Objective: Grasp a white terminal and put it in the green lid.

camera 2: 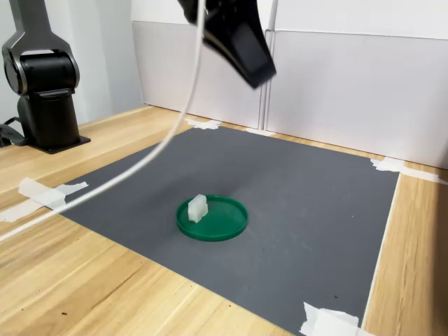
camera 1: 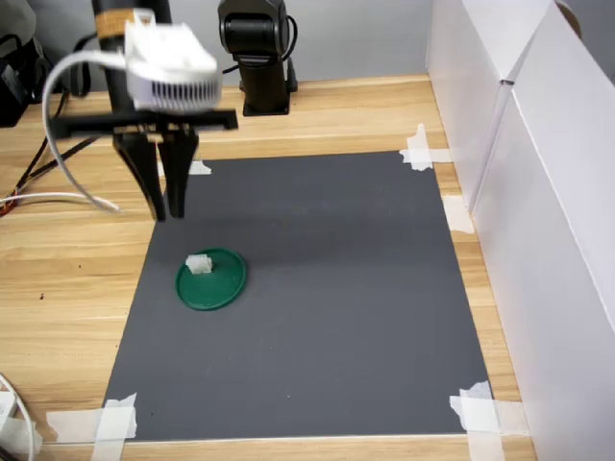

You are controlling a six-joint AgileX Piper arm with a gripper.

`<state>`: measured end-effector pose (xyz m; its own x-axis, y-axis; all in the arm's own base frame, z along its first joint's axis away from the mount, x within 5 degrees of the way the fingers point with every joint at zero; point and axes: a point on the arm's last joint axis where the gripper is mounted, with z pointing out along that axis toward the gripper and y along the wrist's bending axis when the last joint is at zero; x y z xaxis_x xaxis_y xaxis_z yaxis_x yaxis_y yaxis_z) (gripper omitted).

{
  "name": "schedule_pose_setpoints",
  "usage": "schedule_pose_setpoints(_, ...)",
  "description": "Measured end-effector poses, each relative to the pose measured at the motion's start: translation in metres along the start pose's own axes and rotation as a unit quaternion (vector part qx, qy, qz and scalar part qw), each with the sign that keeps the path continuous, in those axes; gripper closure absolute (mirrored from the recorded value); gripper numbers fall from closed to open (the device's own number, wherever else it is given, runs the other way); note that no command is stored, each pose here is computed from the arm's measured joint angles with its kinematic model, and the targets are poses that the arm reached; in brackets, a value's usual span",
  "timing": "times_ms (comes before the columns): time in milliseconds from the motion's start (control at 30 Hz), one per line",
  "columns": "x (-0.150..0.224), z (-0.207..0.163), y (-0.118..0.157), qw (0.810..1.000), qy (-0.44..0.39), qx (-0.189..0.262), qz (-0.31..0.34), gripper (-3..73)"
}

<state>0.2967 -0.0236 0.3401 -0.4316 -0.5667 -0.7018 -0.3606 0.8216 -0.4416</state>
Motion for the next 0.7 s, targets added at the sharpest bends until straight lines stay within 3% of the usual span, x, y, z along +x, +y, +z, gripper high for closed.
schedule_pose_setpoints(200, -0.003, -0.08, 0.012, 0.991, -0.095, 0.083, 0.035, 70.9)
schedule_pose_setpoints(333, 0.007, -0.124, 0.027, 0.97, -0.163, 0.118, 0.133, 71.0)
schedule_pose_setpoints(533, 0.041, -0.146, 0.056, 0.931, -0.209, 0.12, 0.275, 71.0)
schedule_pose_setpoints(700, 0.081, -0.142, 0.085, 0.928, -0.193, 0.118, 0.297, 71.0)
